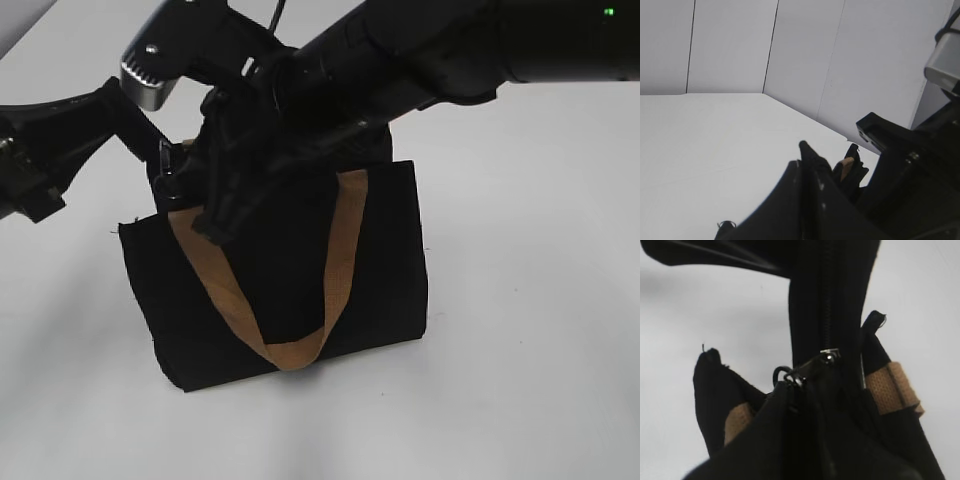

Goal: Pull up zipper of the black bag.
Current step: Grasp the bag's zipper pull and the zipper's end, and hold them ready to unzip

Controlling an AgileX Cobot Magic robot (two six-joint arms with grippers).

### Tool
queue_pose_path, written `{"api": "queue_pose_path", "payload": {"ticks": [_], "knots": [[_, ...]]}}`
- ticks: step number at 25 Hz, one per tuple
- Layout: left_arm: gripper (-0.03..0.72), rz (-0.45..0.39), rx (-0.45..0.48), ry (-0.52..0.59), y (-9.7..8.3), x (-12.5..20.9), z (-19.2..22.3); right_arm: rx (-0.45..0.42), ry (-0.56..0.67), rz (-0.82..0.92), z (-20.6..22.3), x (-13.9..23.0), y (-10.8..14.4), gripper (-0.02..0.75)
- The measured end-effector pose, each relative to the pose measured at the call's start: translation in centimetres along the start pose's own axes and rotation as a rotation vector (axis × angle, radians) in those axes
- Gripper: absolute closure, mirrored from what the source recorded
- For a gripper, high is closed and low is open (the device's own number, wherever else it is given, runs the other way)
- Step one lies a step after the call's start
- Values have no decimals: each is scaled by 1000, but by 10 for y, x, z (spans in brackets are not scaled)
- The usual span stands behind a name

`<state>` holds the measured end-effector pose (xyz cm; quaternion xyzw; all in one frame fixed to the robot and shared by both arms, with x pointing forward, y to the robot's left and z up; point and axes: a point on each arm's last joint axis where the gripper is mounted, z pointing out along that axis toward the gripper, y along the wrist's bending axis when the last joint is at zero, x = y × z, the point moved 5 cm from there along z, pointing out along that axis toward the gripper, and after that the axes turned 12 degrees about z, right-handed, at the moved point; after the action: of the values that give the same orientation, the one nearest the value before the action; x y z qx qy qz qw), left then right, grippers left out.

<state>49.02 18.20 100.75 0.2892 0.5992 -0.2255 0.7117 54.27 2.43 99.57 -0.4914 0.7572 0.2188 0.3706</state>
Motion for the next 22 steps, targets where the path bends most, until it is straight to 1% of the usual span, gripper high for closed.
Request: {"api": "queue_pose_path", "payload": {"ticks": [1, 3, 9, 13, 18, 22], "knots": [[684, 0, 0, 0, 0, 0, 0, 0, -1, 2, 0, 0, 0, 707], [684, 0, 0, 0, 0, 0, 0, 1, -3, 2, -1, -1, 0, 736], [684, -6, -12, -4, 2, -1, 0, -3, -3, -15, -12, -5, 2, 738], [684, -5, -9, -3, 1, 0, 0, -2, 30, 17, -21, -1, -4, 738], [684, -1, 0, 0, 0, 0, 0, 26, 65, 68, -37, 2, -15, 738], [684, 0, 2, 0, 0, 0, 0, 38, 59, 99, -50, -1, -18, 738]]}}
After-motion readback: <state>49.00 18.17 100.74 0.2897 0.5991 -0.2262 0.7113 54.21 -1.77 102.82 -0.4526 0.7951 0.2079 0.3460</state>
